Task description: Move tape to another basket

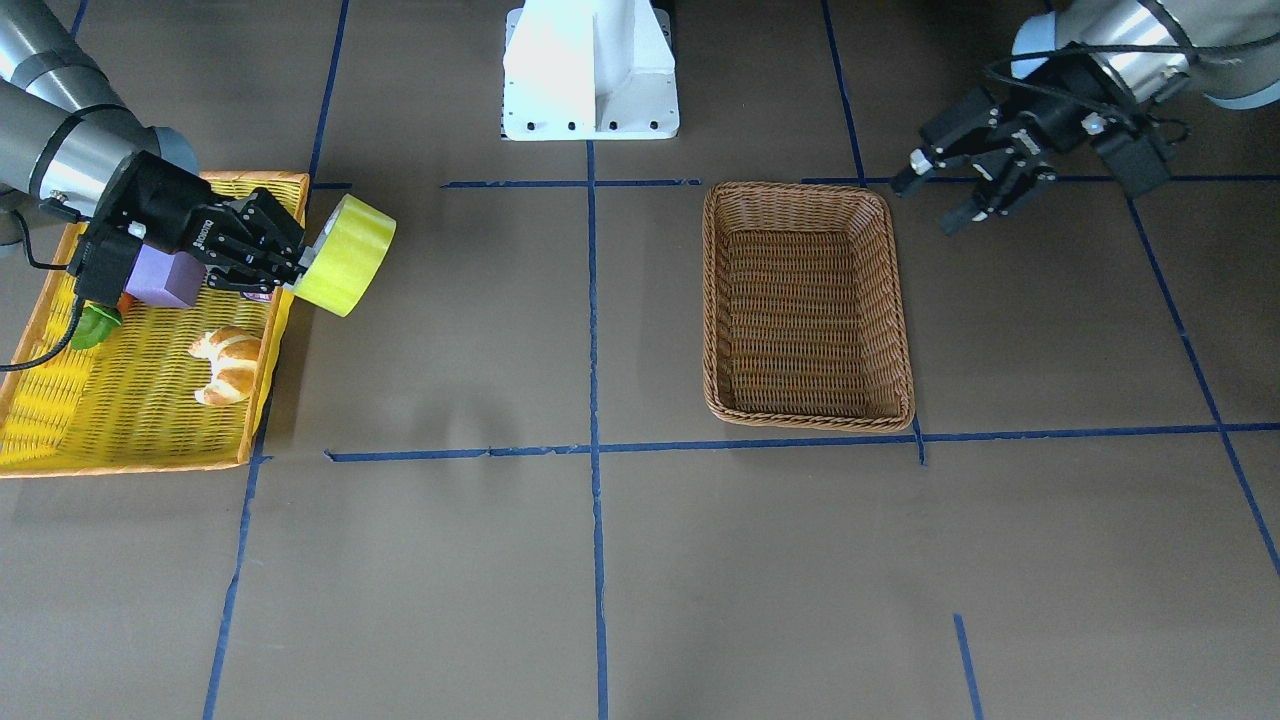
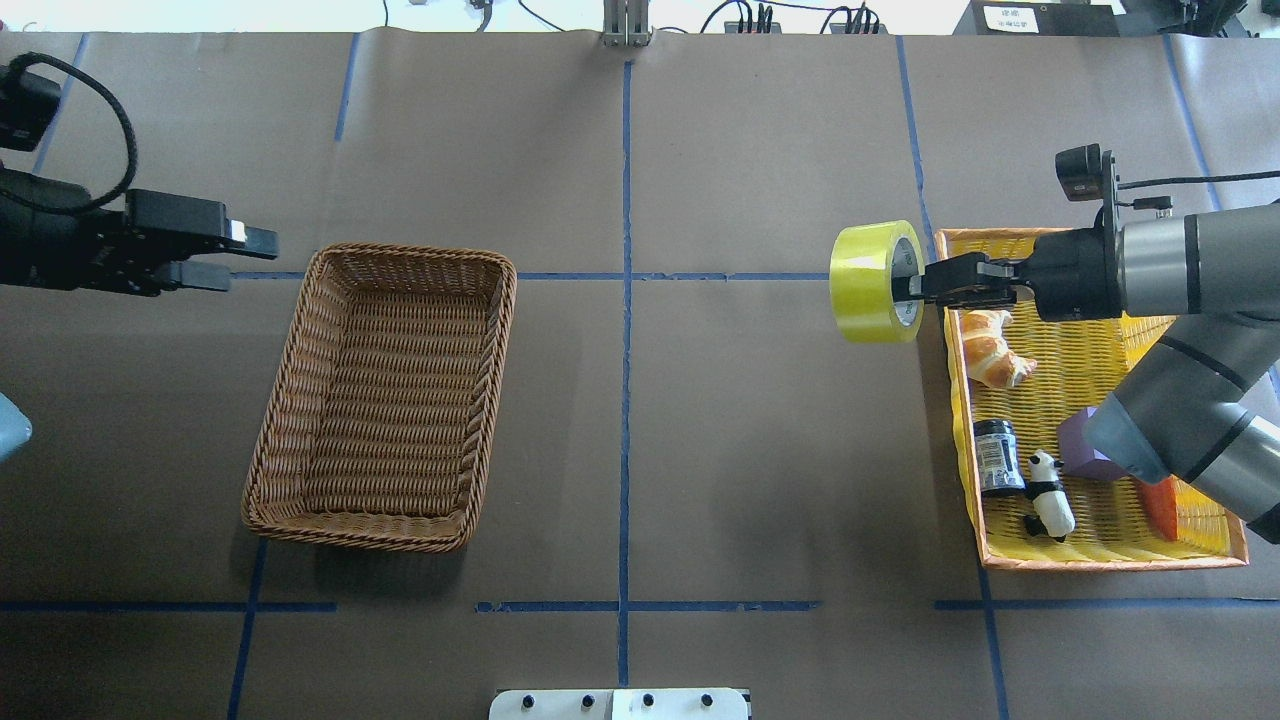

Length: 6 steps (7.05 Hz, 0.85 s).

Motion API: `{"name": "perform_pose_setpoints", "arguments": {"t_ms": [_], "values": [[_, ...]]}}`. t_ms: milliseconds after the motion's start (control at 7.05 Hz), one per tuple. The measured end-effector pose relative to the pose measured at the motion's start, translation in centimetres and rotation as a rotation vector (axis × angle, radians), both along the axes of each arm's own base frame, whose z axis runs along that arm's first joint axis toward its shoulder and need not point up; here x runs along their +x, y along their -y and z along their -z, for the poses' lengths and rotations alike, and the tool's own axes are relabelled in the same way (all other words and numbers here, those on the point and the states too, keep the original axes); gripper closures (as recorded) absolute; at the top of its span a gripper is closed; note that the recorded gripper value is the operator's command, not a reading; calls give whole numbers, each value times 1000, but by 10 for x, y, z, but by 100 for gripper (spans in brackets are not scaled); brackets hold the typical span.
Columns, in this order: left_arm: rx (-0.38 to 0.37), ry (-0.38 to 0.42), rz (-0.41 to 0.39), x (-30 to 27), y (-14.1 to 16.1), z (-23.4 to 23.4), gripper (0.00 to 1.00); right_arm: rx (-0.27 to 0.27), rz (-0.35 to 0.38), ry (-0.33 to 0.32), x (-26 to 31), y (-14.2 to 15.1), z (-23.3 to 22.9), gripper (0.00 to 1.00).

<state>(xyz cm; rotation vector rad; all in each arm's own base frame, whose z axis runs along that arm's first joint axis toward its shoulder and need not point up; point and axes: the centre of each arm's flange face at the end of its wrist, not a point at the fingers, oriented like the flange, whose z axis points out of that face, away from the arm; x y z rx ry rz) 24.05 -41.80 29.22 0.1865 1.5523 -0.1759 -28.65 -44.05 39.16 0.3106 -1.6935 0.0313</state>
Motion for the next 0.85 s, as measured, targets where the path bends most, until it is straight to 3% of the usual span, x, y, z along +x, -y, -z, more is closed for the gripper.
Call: {"name": "perform_pose_setpoints", "arguments": {"t_ms": [426,852], "values": [[-120,-245,-82,59,-47,111,0,71,78,177,-15,-40,17,100],[-165,-422,-71,74,-77,144,0,53,176,377,-26,-90,77,100]]}}
